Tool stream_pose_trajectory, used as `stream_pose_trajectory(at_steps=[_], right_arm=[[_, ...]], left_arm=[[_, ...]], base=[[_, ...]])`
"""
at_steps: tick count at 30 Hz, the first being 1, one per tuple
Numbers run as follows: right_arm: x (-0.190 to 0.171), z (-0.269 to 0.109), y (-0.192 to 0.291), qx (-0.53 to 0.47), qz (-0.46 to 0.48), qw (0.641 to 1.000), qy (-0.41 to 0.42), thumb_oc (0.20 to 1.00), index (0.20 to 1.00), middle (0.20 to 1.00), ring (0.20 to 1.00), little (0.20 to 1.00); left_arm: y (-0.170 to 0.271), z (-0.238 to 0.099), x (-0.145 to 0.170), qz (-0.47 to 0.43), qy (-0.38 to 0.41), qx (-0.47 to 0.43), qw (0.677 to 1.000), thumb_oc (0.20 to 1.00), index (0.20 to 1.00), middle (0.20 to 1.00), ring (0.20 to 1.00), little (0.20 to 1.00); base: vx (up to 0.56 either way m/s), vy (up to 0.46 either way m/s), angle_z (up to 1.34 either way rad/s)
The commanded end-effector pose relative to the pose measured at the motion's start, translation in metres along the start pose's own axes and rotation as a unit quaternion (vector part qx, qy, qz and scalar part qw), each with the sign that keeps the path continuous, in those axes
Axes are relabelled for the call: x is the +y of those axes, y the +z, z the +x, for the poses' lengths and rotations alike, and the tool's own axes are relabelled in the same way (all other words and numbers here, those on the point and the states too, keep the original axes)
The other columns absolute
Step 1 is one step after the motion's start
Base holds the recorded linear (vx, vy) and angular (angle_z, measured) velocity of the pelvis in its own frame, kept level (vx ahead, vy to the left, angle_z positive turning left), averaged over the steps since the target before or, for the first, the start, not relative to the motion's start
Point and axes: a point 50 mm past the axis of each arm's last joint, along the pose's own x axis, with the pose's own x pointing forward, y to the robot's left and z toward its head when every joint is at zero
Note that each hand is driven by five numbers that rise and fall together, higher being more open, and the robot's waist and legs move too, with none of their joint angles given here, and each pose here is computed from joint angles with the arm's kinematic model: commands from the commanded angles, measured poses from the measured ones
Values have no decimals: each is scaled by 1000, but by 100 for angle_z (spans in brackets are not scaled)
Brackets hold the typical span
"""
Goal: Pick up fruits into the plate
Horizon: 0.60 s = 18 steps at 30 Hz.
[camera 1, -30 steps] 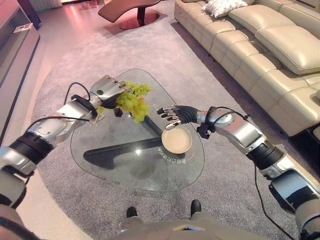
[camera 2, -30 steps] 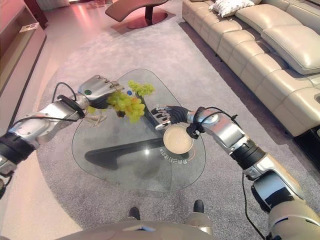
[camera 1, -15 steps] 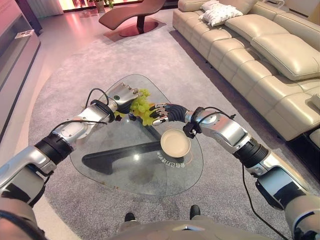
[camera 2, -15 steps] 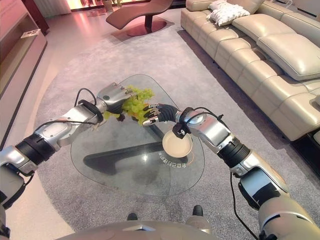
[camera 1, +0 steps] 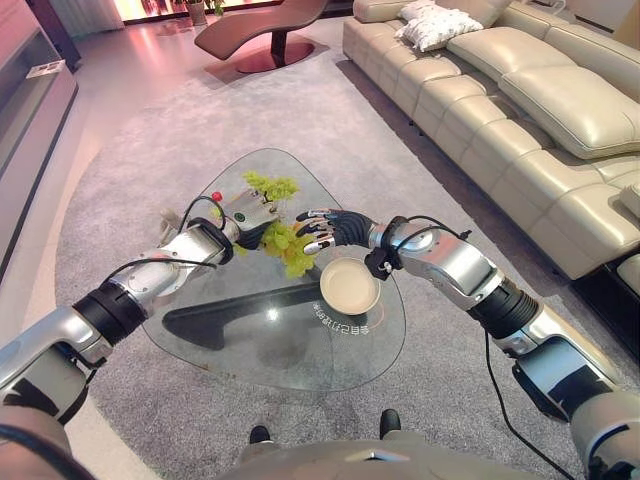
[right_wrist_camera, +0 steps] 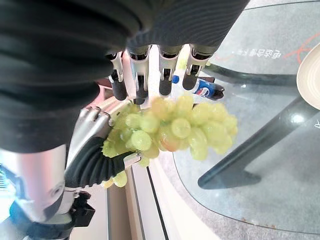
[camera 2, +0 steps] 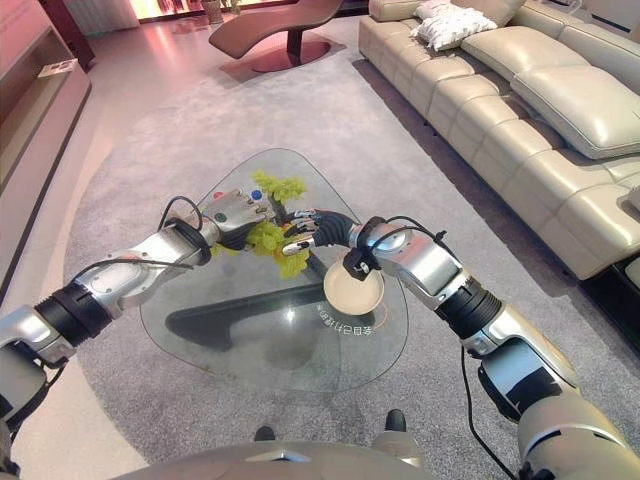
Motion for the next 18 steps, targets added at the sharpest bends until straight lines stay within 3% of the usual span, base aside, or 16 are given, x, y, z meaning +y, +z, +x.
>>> stream_pose_trajectory(at_steps=[1, 7, 14, 18], right_arm=[[-6, -8, 41, -74, -53, 996, -5, 1000, 1000, 1000, 1000, 1000], [-9, -13, 39, -69, -60, 996, 1, 1000, 1000, 1000, 1000, 1000], [-8, -12, 38, -68, -59, 996, 1, 1000, 1000, 1000, 1000, 1000], [-9, -14, 37, -68, -55, 996, 0, 1000, 1000, 1000, 1000, 1000]], left_arm=[[-40, -1, 13, 38, 27, 89, 995, 200, 200, 200, 200, 200], [-54, -8, 1, 31, 39, 119, 992, 200, 200, 200, 200, 200], [-62, -9, 9, 35, 55, 138, 988, 200, 200, 200, 200, 200], [-71, -14, 22, 14, 111, 143, 983, 200, 200, 200, 200, 200]], base=[[0, 0, 0], [0, 0, 0], [0, 0, 0], [0, 0, 0]])
